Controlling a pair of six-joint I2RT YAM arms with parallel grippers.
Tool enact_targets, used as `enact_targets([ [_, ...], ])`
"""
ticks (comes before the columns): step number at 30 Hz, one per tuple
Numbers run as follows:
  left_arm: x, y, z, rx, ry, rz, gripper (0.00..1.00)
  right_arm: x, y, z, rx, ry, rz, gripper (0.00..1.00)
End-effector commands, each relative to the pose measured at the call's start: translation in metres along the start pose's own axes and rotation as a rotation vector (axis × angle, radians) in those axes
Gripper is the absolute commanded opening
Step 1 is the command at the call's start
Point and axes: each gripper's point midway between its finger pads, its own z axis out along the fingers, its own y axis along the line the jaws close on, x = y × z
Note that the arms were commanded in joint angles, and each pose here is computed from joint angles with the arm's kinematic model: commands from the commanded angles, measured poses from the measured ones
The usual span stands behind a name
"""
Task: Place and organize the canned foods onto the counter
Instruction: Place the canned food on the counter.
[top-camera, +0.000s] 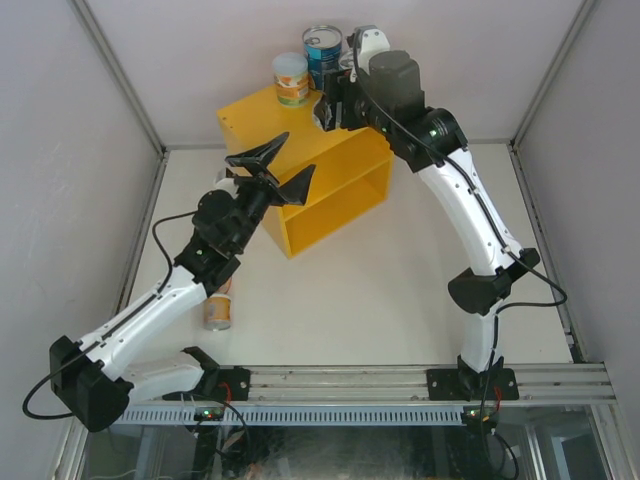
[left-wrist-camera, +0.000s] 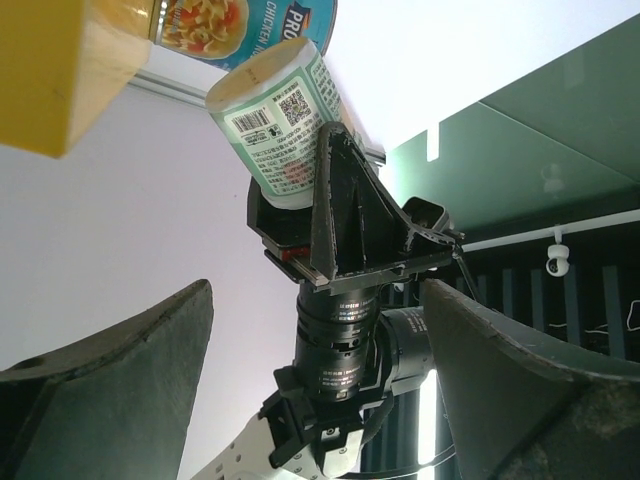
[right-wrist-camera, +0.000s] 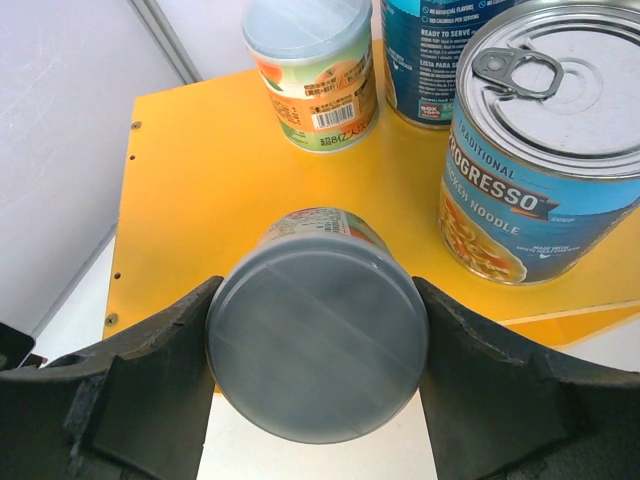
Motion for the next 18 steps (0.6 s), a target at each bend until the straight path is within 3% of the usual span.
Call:
enact_targets([
  [1, -0.004, -0.003, -0.009, 0.019, -0.005, 0.026, 0.89, -0.068, 0.015, -0.045, -0.043, -0.216, 0.007, 0.22],
  [10, -0.007, -0.004, -0.011, 0.024, -0.016, 0.028, 0.88, -0.066, 0.017, -0.049, -0.048, -0.207, 0.004, 0.22],
  [18, -0.009, 0.000, -0.010, 0.014, -0.025, 0.033, 0.87, -0.041, 0.014, -0.047, -0.029, -0.110, -0.003, 0.23],
])
